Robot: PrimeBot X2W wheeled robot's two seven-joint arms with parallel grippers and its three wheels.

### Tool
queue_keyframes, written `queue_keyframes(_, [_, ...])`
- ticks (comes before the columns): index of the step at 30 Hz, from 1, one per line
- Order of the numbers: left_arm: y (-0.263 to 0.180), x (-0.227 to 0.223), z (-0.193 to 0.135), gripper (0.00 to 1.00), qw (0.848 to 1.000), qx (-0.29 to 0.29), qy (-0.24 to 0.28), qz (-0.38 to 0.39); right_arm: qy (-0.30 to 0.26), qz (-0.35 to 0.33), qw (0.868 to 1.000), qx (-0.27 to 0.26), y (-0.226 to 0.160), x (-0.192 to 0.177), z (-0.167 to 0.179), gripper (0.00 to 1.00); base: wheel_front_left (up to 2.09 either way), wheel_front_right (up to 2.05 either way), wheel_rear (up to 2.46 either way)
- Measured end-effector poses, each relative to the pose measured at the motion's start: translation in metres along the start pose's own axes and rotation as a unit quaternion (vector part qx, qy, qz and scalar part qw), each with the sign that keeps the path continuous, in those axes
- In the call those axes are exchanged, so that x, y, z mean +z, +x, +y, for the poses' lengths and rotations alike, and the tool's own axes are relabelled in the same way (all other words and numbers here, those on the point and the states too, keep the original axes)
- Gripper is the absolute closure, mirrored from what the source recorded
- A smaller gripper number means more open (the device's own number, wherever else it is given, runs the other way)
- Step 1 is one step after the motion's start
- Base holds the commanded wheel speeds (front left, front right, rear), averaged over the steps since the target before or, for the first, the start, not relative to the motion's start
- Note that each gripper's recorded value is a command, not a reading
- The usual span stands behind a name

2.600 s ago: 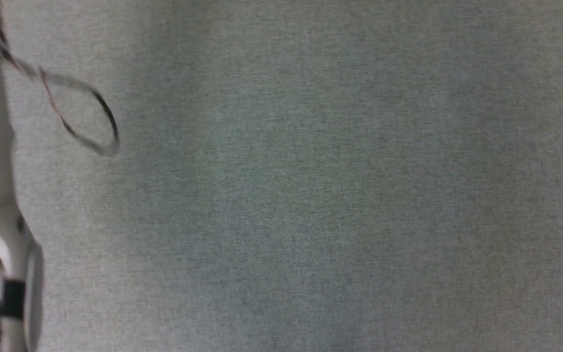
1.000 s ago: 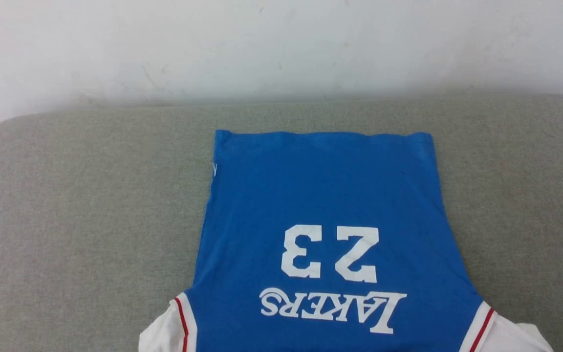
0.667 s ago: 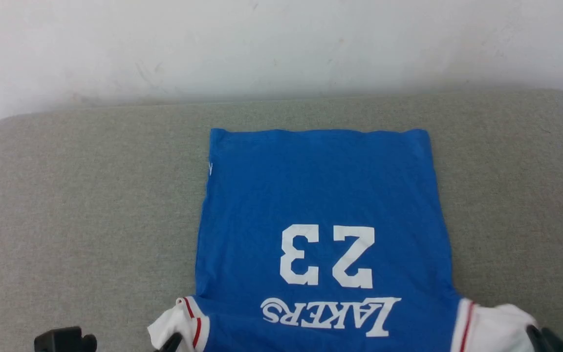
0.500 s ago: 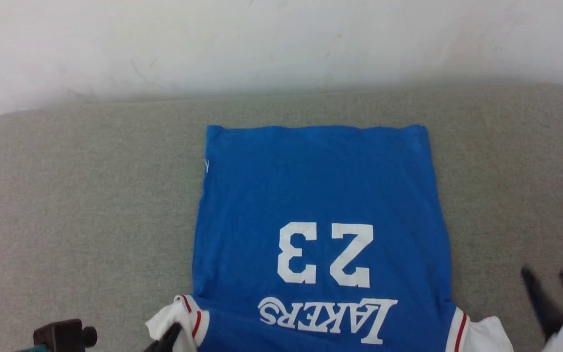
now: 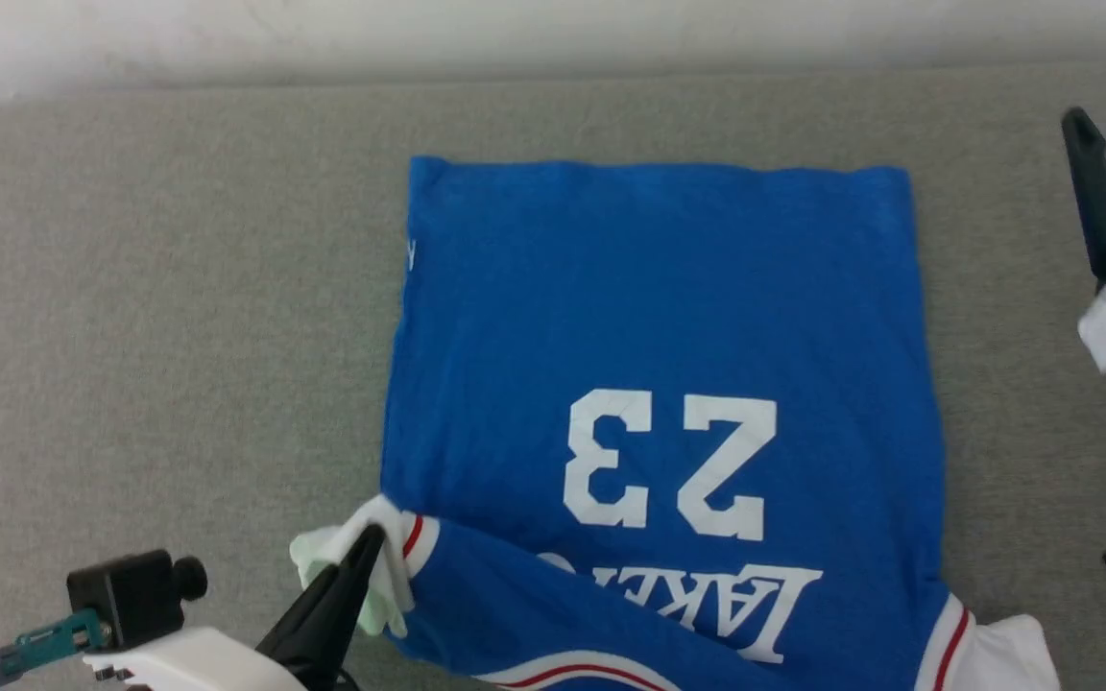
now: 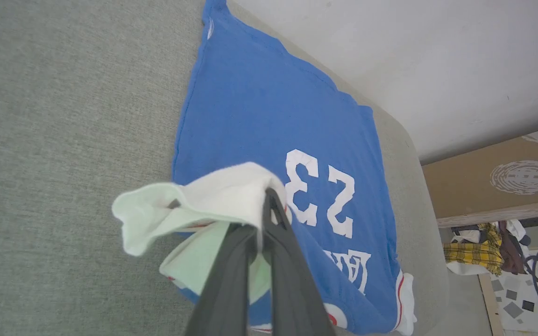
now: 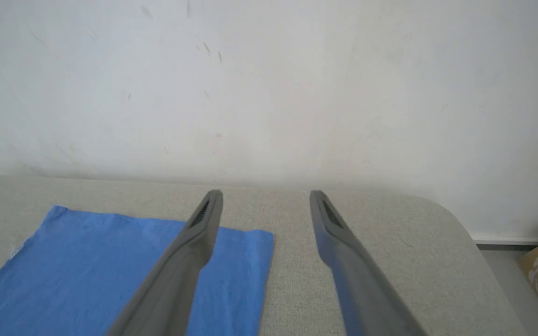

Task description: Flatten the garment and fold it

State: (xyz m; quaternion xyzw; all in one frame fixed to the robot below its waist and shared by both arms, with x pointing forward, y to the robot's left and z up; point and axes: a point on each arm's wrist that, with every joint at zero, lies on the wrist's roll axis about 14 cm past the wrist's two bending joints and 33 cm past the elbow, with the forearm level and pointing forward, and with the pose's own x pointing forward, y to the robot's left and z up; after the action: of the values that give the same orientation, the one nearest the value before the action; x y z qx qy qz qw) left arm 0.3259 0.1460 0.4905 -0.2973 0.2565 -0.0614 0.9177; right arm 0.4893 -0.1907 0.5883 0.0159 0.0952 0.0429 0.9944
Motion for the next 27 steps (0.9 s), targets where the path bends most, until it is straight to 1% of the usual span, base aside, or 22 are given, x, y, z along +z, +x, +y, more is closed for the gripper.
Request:
queue_keyframes(2, [0.006, 0.0, 0.001, 1.0, 1.0, 0.003, -0.002, 0.001, 0.001, 0.033, 0.999, -0.002, 0.022, -0.016, 0.0, 0.0, 0.0, 0.0, 0.0])
queue_keyframes(4, [0.012, 0.0, 0.004, 1.0, 1.0, 0.008, -0.001, 0.003, -0.01, 0.079, 0.997, -0.013, 0.041, -0.039, -0.005, 0.0, 0.0, 0.0, 0.0])
queue_keyframes(8, [0.023, 0.0, 0.008, 1.0, 1.0, 0.013, -0.002, 0.007, -0.045, 0.153, 0.986, -0.037, 0.071, -0.079, -0.02, 0.0, 0.0, 0.0, 0.0])
queue_keyframes(12, [0.032, -0.003, 0.013, 1.0, 1.0, 0.02, -0.012, 0.011, -0.056, 0.203, 0.977, -0.041, 0.093, -0.115, -0.024, 0.0, 0.0, 0.0, 0.0])
queue_keyframes(15, [0.036, -0.008, 0.021, 1.0, 0.999, 0.036, -0.021, 0.018, -0.053, 0.238, 0.969, -0.039, 0.103, -0.145, -0.021, 0.0, 0.0, 0.0, 0.0])
queue_keyframes(19, [0.037, -0.012, 0.034, 1.0, 0.998, 0.059, -0.027, 0.022, -0.044, 0.277, 0.96, -0.016, 0.115, -0.18, -0.004, 0.0, 0.0, 0.0, 0.0])
queue_keyframes(21, [0.037, -0.014, 0.039, 1.0, 0.997, 0.068, -0.029, 0.024, -0.034, 0.294, 0.955, -0.003, 0.118, -0.195, 0.006, 0.0, 0.0, 0.0, 0.0])
queue_keyframes(23, [0.036, -0.015, 0.045, 1.0, 0.996, 0.078, -0.03, 0.025, -0.03, 0.308, 0.951, -0.002, 0.12, -0.205, 0.008, 0.0, 0.0, 0.0, 0.0])
queue_keyframes(24, [0.036, -0.016, 0.047, 1.0, 0.996, 0.082, -0.03, 0.025, -0.028, 0.313, 0.949, -0.007, 0.122, -0.207, 0.007, 0.05, 0.0, 0.0, 0.0])
queue_keyframes(25, [0.036, -0.017, 0.049, 1.0, 0.995, 0.086, -0.031, 0.026, -0.025, 0.319, 0.947, -0.011, 0.123, -0.21, 0.007, 0.54, 0.0, 0.0, 0.0])
queue_keyframes(26, [0.036, -0.017, 0.05, 1.0, 0.995, 0.089, -0.032, 0.026, -0.02, 0.321, 0.947, -0.012, 0.125, -0.211, 0.008, 0.89, 0.0, 0.0, 0.0])
queue_keyframes(27, [0.037, -0.017, 0.051, 1.0, 0.995, 0.09, -0.032, 0.027, -0.016, 0.321, 0.947, -0.013, 0.126, -0.211, 0.01, 1.0, 0.0, 0.0, 0.0])
